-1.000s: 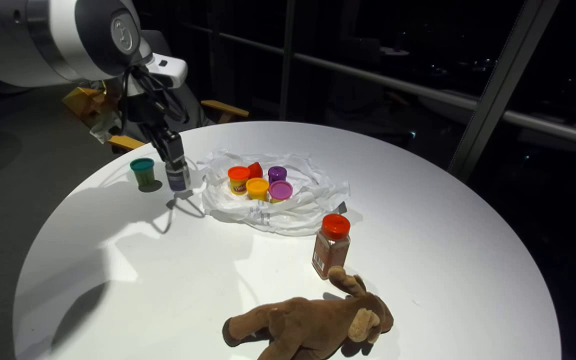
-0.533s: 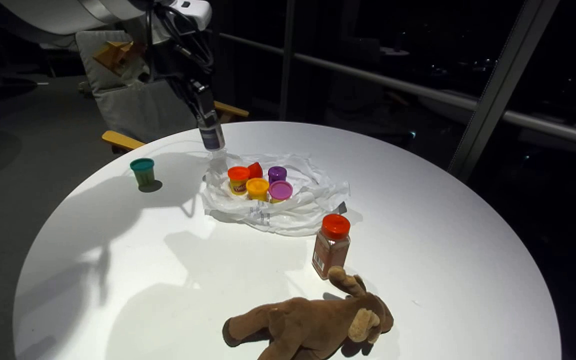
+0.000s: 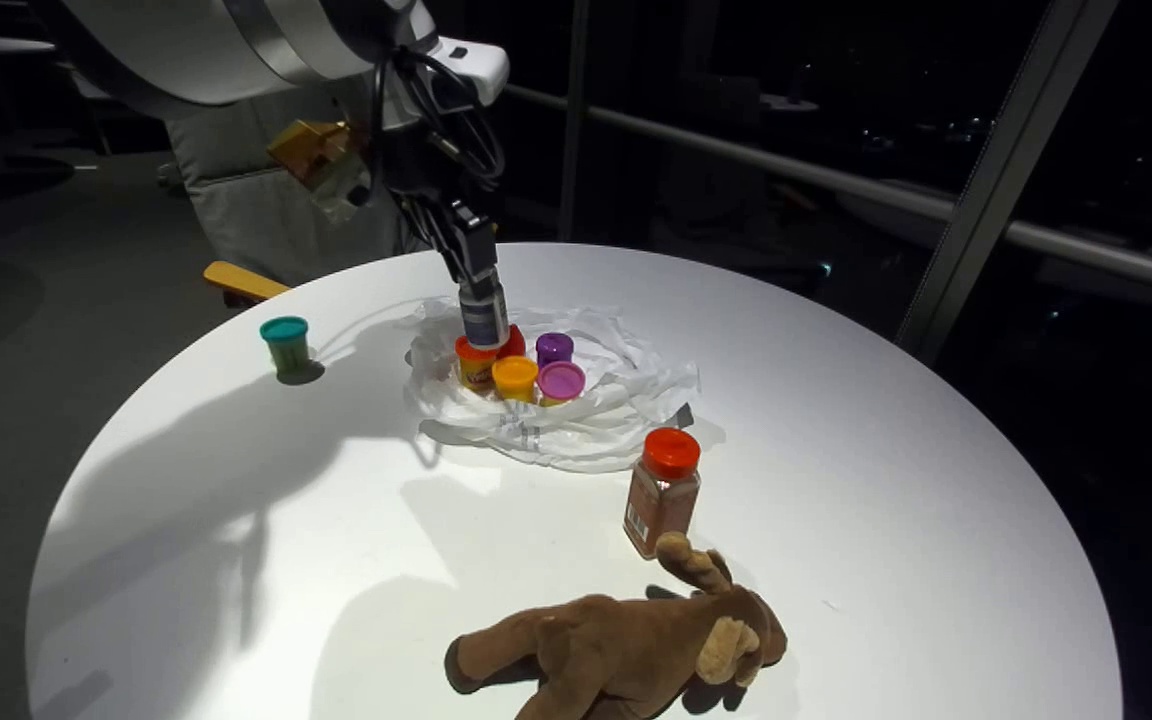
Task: Put the objects on the table into the plastic bag.
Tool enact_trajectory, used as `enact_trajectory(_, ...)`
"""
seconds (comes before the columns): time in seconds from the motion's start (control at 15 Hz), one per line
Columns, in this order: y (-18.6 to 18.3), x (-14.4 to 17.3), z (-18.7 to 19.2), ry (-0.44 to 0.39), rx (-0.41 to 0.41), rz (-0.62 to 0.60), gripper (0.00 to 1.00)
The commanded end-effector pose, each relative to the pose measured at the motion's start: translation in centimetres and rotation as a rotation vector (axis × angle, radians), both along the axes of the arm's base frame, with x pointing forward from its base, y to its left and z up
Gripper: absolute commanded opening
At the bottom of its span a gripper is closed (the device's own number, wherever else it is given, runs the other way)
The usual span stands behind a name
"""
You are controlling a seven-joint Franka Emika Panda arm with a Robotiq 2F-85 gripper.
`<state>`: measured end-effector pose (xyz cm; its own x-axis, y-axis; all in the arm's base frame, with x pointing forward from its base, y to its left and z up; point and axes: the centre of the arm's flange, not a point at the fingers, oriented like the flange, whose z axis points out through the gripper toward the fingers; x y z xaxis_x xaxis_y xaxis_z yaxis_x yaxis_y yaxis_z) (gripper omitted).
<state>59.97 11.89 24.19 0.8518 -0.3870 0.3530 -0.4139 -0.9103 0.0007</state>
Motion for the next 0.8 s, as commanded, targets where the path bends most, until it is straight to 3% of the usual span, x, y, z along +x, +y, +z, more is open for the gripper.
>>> enact_trajectory(0.0,-1.4,0.0,-1.3,0.023,0.019,-0.009,0.19)
enact_trajectory(0.33,-1.0,-0.4,-2.2,0.04,0.046,0.003,0.19)
enact_trajectory(0.73,-0.5,-0.3,-2.0,-0.002,0.042,-0.018,0.19)
